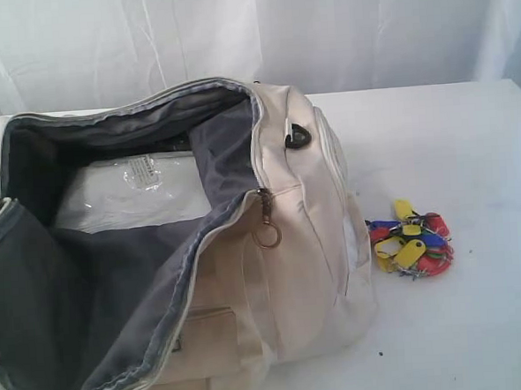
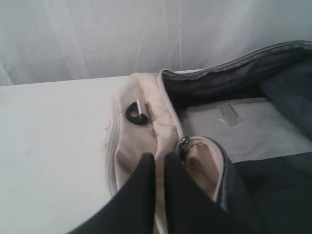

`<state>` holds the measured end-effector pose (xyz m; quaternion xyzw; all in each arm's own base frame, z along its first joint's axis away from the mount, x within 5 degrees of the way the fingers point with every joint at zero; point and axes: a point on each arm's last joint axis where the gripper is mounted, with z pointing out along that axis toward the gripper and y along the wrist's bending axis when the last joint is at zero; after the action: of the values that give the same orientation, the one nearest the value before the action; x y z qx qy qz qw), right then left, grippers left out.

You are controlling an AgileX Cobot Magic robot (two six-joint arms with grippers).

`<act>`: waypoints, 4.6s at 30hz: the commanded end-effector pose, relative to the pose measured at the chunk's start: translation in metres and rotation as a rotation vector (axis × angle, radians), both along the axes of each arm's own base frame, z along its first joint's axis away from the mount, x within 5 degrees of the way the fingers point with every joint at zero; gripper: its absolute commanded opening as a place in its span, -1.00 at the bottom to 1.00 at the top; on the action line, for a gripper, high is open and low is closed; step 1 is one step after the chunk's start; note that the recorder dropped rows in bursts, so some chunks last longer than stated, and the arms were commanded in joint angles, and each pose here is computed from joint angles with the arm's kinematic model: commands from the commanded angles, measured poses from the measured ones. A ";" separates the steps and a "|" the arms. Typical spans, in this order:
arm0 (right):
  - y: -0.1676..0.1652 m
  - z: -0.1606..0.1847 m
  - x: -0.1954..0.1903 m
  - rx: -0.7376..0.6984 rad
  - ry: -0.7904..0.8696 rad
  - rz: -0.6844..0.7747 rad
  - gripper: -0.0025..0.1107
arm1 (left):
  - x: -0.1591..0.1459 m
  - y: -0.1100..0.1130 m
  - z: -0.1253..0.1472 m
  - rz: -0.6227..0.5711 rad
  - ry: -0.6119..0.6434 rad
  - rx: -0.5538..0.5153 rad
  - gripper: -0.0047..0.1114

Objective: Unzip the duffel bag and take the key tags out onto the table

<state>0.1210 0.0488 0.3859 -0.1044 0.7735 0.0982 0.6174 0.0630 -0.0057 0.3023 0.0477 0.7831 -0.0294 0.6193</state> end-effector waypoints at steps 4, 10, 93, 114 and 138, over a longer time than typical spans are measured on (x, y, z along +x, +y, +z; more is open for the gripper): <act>-0.020 -0.064 -0.056 0.175 -0.182 0.150 -0.96 | 0.001 -0.004 0.012 -0.042 -0.132 -0.076 -0.92; -0.022 -0.112 -0.067 0.181 -0.209 0.195 -0.96 | 0.012 -0.009 -0.048 -0.044 -0.022 -0.174 -0.92; -0.028 -0.139 -0.063 0.152 -0.005 0.096 -0.96 | -0.012 0.011 -0.136 0.174 0.129 0.131 -0.92; -0.047 -0.131 -0.078 0.213 -0.167 -0.110 -0.96 | -0.012 0.011 -0.136 0.174 0.129 0.131 -0.92; -0.054 -0.190 -0.065 -0.082 -0.122 -0.352 -0.96 | -0.012 0.011 -0.136 0.174 0.129 0.133 -0.92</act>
<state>0.0557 -0.0064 0.1970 0.0511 0.7415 -0.0113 0.6689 0.0516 0.0049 0.1672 0.0186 0.8231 0.0723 0.5629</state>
